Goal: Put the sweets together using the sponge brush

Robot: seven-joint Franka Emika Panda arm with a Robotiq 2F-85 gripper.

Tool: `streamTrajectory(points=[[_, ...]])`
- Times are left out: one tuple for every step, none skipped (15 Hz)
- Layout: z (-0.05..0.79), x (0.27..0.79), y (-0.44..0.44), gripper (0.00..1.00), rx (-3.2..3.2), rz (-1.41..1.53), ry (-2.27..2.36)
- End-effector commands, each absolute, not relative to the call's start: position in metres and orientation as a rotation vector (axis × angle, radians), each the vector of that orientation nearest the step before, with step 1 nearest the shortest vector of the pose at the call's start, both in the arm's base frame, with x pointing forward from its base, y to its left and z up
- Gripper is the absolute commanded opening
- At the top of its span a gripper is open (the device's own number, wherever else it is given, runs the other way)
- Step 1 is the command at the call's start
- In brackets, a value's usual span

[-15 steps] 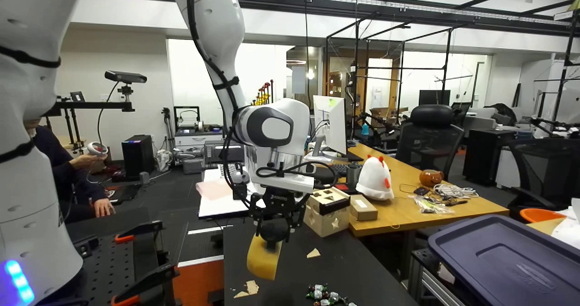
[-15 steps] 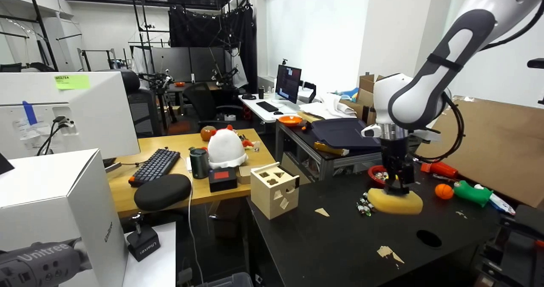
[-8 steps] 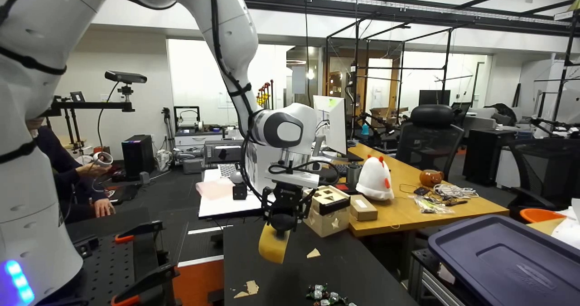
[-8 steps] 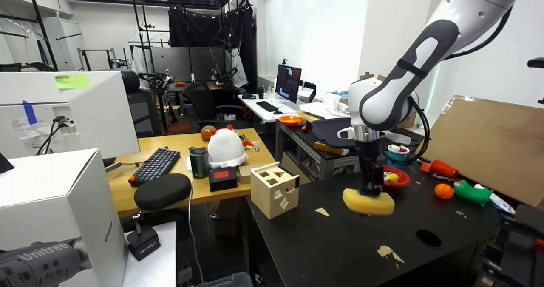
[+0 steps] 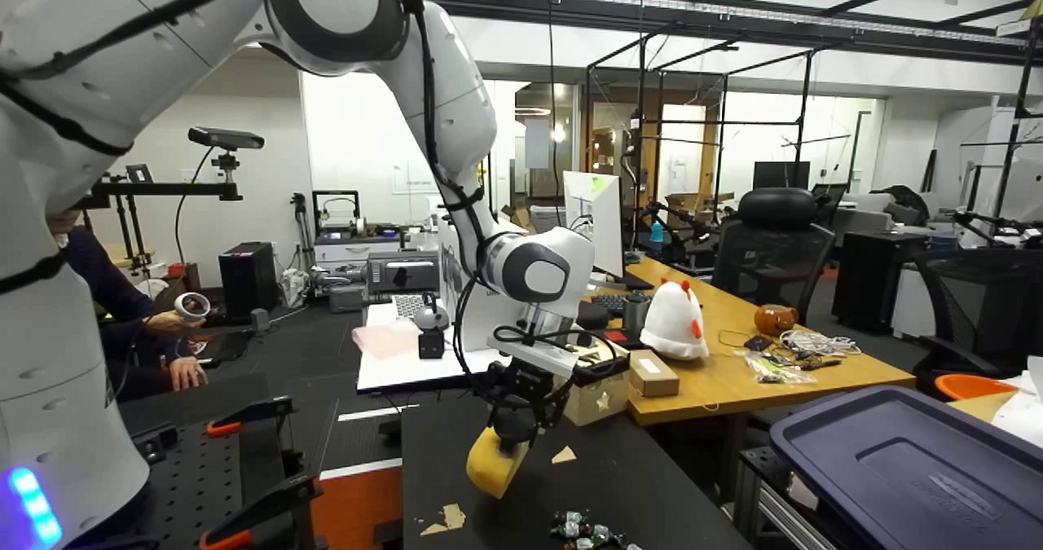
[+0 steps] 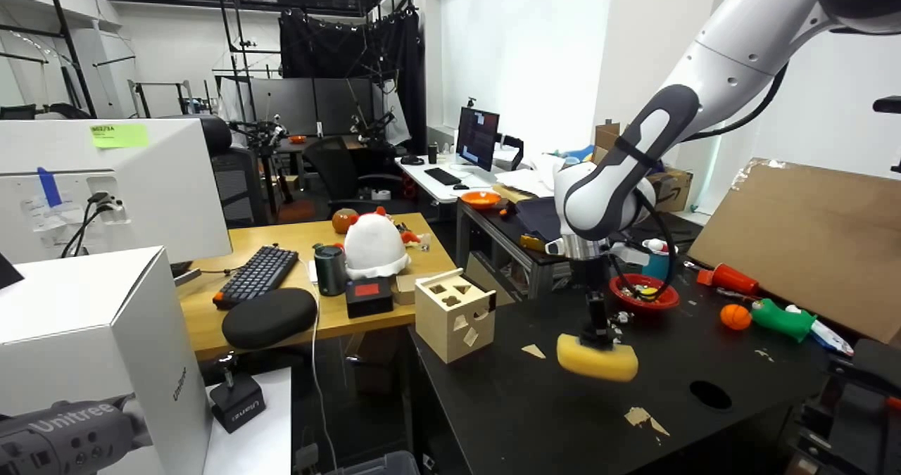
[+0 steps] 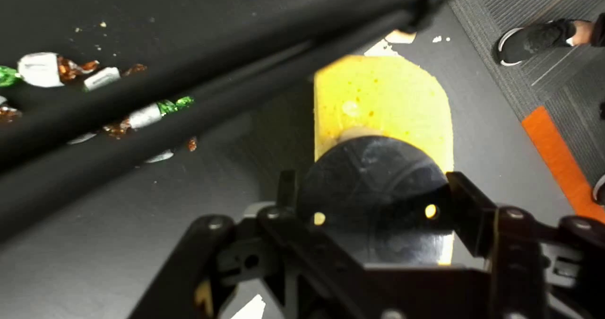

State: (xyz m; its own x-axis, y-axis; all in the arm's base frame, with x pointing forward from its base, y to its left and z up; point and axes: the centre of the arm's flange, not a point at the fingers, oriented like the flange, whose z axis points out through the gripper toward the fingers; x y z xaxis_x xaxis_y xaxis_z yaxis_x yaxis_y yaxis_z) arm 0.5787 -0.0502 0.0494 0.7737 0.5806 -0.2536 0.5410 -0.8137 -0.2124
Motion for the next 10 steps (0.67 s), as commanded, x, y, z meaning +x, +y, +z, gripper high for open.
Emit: streamTrajectory(points=[[0.030, 0.605, -0.059, 0.52, -2.822, 0.493, -0.752], [0.025, 0.606, -0.063, 0.52, -2.826, 0.491, -0.719], [0.020, 0.607, -0.067, 0.52, -2.826, 0.486, -0.689], [0.015, 0.607, -0.075, 0.52, -2.815, 0.478, -0.656], [0.010, 0.607, -0.081, 0.52, -2.812, 0.474, -0.619], [0.005, 0.605, -0.089, 0.52, -2.808, 0.463, -0.582], [0.000, 0.603, -0.096, 0.52, -2.812, 0.436, -0.540], [-0.003, 0.602, -0.105, 0.52, -2.823, 0.412, -0.485], [-0.005, 0.600, -0.114, 0.52, -2.819, 0.404, -0.448], [-0.006, 0.600, -0.124, 0.52, -2.811, 0.389, -0.408]])
